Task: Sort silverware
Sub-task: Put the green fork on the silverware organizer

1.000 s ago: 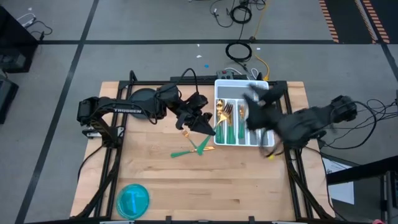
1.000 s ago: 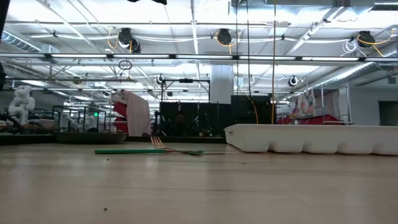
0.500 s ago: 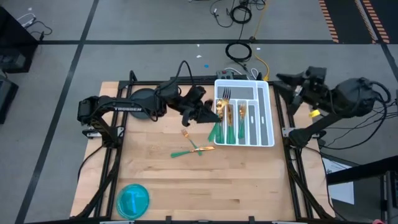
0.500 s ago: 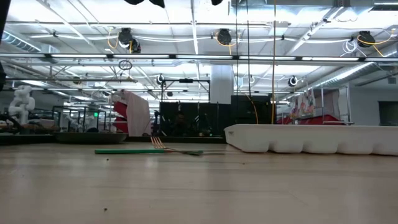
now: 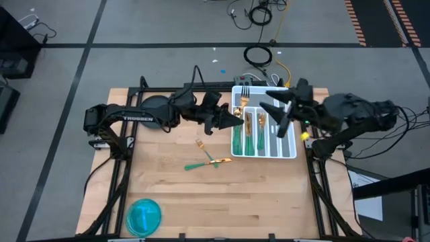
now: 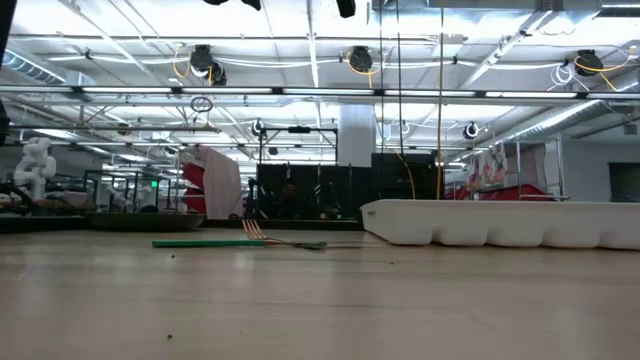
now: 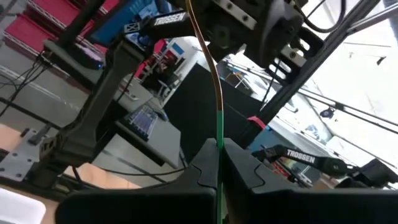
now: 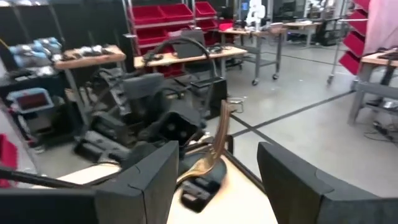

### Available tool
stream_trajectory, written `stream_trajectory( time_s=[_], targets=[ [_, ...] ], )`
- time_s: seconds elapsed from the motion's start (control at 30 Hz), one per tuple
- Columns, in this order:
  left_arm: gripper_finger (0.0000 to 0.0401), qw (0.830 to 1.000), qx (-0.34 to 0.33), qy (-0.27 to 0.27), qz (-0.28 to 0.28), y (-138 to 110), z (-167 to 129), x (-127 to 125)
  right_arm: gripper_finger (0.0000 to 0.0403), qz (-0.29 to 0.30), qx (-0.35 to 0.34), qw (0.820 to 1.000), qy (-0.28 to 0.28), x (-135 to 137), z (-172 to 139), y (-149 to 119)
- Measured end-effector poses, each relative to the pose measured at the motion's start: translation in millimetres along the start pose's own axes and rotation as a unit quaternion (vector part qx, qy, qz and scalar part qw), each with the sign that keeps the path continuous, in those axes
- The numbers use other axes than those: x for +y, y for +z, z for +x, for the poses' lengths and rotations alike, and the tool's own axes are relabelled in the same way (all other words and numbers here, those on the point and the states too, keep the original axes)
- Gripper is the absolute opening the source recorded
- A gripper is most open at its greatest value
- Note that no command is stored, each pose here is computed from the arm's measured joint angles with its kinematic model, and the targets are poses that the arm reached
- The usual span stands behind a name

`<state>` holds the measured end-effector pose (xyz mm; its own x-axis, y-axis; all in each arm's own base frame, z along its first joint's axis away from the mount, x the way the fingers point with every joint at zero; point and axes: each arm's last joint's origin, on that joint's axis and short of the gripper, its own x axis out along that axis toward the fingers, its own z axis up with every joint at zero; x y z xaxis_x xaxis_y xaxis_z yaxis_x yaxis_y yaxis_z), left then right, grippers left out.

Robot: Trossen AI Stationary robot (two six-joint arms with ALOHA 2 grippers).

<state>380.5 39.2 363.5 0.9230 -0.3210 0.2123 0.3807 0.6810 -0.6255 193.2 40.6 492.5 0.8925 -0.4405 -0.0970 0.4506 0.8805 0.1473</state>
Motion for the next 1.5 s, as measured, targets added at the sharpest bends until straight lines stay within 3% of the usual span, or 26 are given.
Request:
stream_trajectory(
  time_s=[0.67, 0.9, 1.0, 1.23, 1.5],
  targets=[
    [0.0006, 1.000, -0.010, -0.003, 0.014, -14.4, 9.9, -16.4, 0.0210, 0.001, 0.006, 0.997, 0.079, -14.0, 41.6, 4.2],
    [0.0006, 1.000, -0.010, -0.003, 0.021, -14.7, 10.1, -16.6, 0.0210, -0.012, 0.029, 0.997, 0.075, -11.5, 62.1, -5.0],
    [0.0006, 1.000, -0.009, -0.003, 0.021, -14.8, 10.0, -16.4, 0.0196, -0.025, 0.035, 0.996, 0.073, -9.3, 67.2, -8.2],
    [0.0006, 1.000, -0.008, -0.002, 0.024, -15.0, 10.1, -16.2, 0.0118, -0.038, 0.026, 0.997, 0.069, -11.0, 63.9, -5.7],
    [0.0011, 1.000, -0.008, -0.002, 0.024, -14.9, 10.1, -16.2, 0.0123, -0.030, 0.007, 0.997, 0.075, -17.0, 50.0, 3.1]
  ],
)
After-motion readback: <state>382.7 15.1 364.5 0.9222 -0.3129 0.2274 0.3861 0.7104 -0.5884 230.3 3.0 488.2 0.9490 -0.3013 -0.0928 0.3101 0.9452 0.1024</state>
